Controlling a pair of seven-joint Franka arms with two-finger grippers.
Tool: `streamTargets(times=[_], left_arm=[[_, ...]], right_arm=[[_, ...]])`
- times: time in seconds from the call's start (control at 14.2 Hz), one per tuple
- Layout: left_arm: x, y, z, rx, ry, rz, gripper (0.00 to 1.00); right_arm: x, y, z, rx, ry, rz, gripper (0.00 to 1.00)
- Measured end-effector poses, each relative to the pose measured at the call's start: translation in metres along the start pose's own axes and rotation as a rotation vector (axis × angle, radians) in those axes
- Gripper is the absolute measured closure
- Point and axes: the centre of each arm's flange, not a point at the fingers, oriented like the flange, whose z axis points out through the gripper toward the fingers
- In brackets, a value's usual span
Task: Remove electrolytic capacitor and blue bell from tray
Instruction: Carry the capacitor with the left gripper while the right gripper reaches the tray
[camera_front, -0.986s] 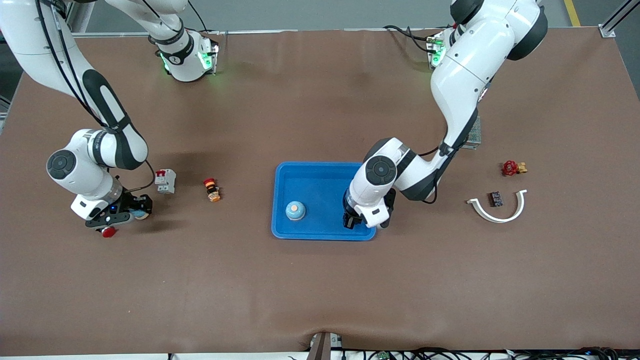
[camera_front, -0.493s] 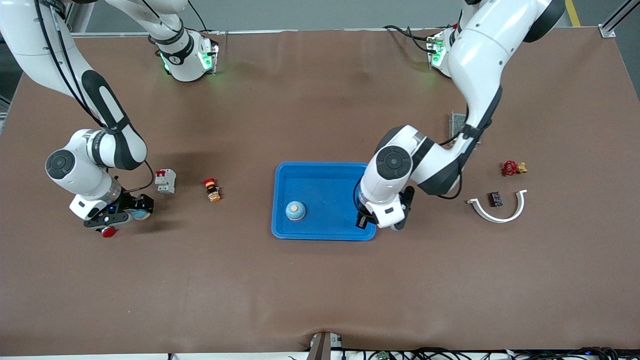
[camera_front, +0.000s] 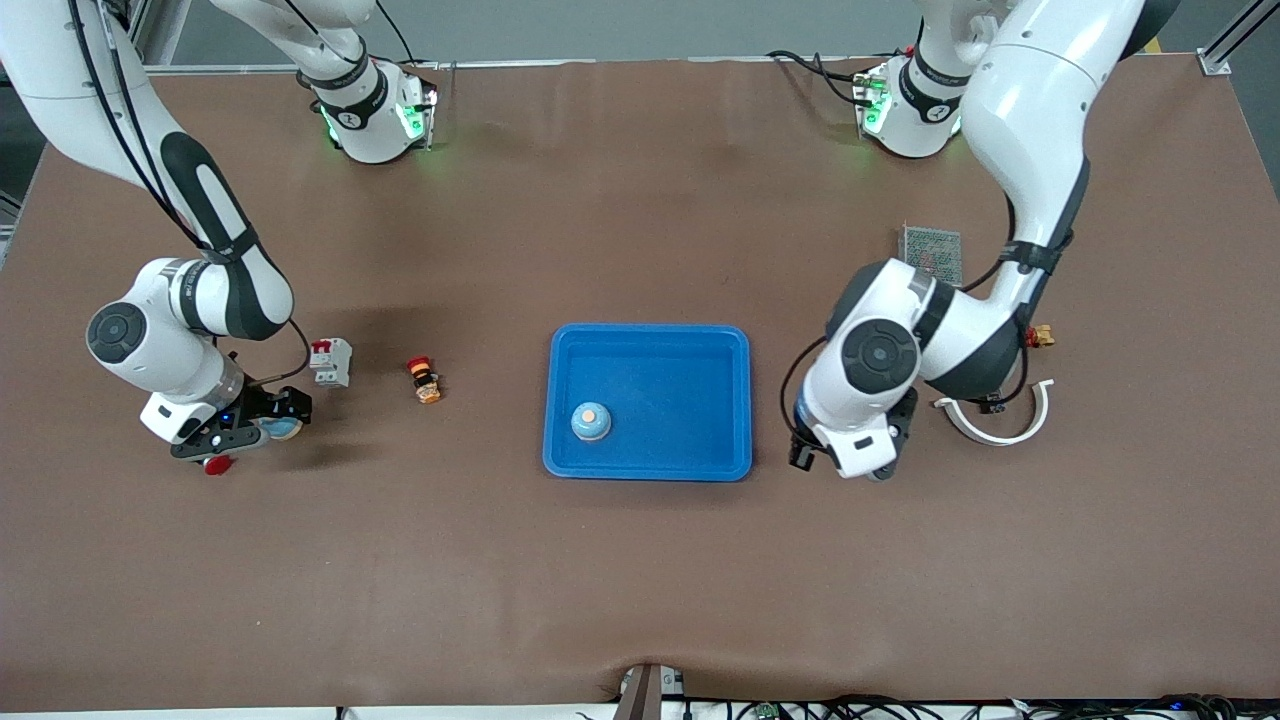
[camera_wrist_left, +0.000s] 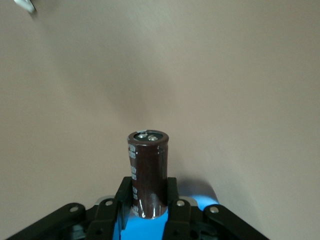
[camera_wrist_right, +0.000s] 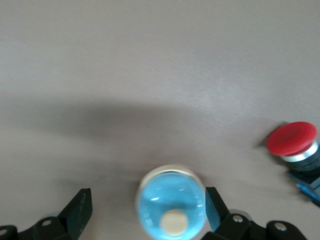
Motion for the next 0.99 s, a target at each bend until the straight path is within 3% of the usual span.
streamTargets(times=[0.28, 0.49, 0.7, 0.99], left_arm=[[0.068, -0.022, 0.034, 0.072, 0.002, -0.036, 0.68], [0.097, -0.037, 0.056, 0.094, 0.014, -0.047, 0.68], [0.114, -0.050, 0.074, 0.116, 0.070, -0.022, 0.68], [0.136, -0.064, 0.092, 0.104, 0.062, -0.037, 0.68]], right_arm=[[0.023, -0.034, -0.045, 0.077, -0.070, 0.106, 0.00], [0.042, -0.086, -0.070, 0.077, -0.065, 0.222, 0.00], [0.049, -0.163, -0.079, 0.073, -0.065, 0.335, 0.00], [0.053, -0.256, -0.092, 0.078, -0.049, 0.426, 0.00]])
